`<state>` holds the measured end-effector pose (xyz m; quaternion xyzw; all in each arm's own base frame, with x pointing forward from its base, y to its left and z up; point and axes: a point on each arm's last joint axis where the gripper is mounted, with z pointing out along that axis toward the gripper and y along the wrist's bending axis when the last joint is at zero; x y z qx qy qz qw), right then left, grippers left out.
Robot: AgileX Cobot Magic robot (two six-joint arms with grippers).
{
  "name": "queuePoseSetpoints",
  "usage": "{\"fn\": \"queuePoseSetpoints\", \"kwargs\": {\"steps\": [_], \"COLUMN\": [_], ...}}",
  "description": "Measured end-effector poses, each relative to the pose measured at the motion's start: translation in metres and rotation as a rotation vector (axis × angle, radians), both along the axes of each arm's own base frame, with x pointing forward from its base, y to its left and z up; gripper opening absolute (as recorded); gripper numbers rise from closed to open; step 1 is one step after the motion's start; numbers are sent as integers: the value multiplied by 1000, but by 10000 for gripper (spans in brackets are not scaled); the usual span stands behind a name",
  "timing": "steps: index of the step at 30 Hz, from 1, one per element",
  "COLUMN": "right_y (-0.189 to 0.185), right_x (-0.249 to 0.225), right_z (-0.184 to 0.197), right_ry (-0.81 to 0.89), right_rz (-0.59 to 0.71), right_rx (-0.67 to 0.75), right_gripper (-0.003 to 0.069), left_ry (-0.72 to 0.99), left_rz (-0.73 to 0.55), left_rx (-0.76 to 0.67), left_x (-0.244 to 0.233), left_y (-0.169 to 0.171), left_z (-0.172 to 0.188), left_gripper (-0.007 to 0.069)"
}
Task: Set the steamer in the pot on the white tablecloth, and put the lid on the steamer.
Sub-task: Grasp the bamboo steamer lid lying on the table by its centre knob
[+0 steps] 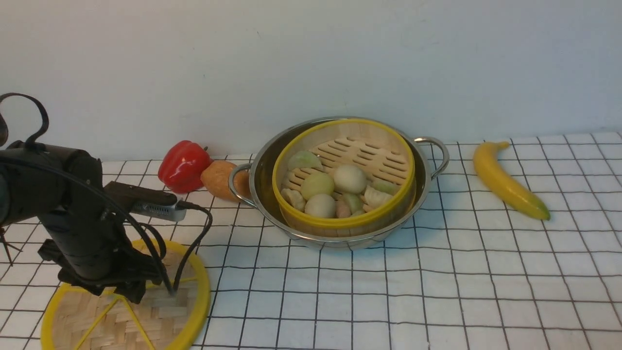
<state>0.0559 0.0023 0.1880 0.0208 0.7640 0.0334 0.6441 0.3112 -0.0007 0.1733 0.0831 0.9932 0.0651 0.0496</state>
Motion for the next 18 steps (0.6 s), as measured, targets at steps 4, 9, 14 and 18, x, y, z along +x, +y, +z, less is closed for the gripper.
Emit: {"fn": "queuePoseSetpoints", "kwargs": {"steps": [4,9,14,18], "right_y": [0,0,0,0], "right_x": [0,0,0,0], "right_z": [0,0,0,0], "right_ry": [0,0,0,1], "right_rz": [0,-1,-3,-4], "right_rx": [1,3,19,22], "right_gripper": [240,240,240,240], "left_ry": [-14,-17,-17,-21], "left_rz": [36,39,46,46], "left_rx": [19,34,27,25], "left_x": [1,1,1,1], "left_y": [2,3,3,3], "left_z": [0,0,0,0], "left_gripper": [432,432,385,302]}}
